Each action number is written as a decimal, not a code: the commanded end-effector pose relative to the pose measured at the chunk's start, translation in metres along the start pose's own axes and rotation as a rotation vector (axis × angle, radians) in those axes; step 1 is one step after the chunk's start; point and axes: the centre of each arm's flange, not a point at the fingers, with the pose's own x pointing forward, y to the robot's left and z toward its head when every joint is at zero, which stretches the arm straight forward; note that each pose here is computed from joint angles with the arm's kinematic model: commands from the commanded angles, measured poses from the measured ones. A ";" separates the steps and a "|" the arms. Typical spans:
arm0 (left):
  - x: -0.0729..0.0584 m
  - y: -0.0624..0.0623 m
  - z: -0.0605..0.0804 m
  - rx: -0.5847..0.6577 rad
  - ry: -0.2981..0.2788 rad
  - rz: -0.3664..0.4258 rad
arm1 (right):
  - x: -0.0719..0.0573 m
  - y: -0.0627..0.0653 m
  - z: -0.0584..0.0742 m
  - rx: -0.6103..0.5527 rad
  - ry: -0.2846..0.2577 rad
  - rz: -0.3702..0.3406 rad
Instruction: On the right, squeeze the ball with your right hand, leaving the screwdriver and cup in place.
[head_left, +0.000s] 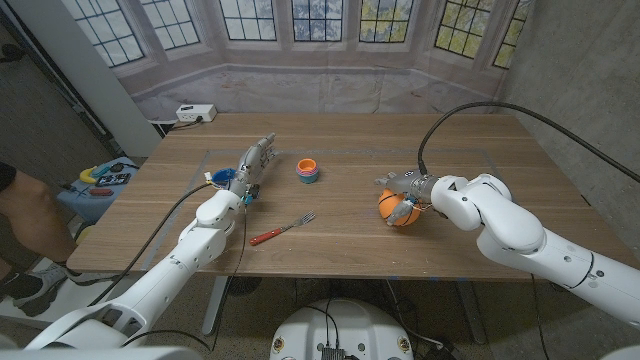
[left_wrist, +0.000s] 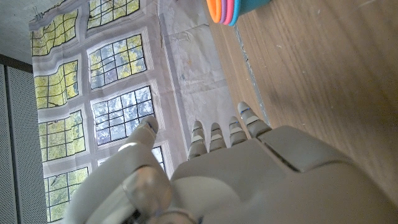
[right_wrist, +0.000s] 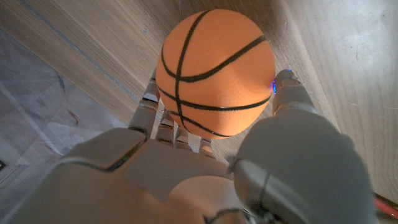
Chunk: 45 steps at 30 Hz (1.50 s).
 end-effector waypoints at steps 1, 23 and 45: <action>0.000 0.003 -0.003 -0.006 0.007 0.002 | 0.003 0.002 -0.001 0.007 -0.012 -0.006; 0.002 0.006 -0.004 -0.008 0.014 0.001 | 0.008 0.007 -0.003 0.030 -0.023 0.000; -0.001 0.005 -0.002 -0.005 0.014 -0.001 | 0.006 0.007 -0.003 0.026 -0.041 -0.046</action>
